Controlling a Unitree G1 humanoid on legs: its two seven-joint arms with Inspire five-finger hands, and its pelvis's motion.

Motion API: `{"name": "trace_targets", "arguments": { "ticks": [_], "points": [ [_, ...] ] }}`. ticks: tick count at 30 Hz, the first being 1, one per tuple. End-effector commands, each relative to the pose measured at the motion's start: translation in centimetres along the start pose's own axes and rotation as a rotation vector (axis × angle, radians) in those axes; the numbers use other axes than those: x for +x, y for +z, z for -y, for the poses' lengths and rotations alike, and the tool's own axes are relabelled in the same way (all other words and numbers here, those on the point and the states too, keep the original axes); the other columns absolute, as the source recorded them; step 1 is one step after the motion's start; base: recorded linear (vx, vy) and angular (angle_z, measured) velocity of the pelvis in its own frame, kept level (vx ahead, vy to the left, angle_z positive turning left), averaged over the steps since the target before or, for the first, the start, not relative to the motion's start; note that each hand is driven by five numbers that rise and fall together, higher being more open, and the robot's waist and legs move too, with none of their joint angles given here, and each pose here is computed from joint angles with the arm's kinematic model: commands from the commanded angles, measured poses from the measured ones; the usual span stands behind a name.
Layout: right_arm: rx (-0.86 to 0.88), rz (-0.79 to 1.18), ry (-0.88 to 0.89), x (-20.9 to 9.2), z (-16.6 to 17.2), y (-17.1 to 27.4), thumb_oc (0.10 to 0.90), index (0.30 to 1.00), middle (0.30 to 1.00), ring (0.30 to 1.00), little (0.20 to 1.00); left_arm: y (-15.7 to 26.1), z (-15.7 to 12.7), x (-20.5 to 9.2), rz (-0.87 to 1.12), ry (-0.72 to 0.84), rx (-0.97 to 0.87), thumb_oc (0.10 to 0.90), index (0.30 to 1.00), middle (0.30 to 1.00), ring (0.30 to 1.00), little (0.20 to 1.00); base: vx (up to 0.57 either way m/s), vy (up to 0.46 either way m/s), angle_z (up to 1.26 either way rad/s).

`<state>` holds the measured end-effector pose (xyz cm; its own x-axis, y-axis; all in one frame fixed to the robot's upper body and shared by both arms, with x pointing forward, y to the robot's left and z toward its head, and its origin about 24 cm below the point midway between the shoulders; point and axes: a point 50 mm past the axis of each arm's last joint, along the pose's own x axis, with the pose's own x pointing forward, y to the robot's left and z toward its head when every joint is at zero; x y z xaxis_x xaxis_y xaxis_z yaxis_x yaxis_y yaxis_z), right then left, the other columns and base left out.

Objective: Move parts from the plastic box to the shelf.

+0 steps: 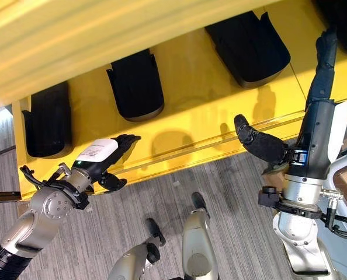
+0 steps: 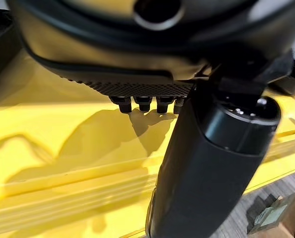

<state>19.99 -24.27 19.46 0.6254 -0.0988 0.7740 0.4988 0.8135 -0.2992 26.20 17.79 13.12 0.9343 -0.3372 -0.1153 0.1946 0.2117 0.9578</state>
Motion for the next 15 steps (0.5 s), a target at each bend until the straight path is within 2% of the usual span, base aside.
{"name": "trace_targets", "arguments": {
  "ticks": [1,15],
  "points": [
    [0.035,0.262,-0.12,1.7,2.0,4.2,0.9,1.0,1.0,1.0,1.0,-5.1,5.4,-3.0,-0.293,-0.296,-0.019,0.9,1.0,1.0,1.0,1.0,0.0,0.0,0.0],
    [0.015,0.252,-0.124,1.8,2.3,4.2,0.9,1.0,1.0,1.0,1.0,-8.8,8.5,-5.8,-0.463,-0.306,-0.068,0.9,1.0,1.0,1.0,1.0,0.0,-0.001,0.02]
  ]
}}
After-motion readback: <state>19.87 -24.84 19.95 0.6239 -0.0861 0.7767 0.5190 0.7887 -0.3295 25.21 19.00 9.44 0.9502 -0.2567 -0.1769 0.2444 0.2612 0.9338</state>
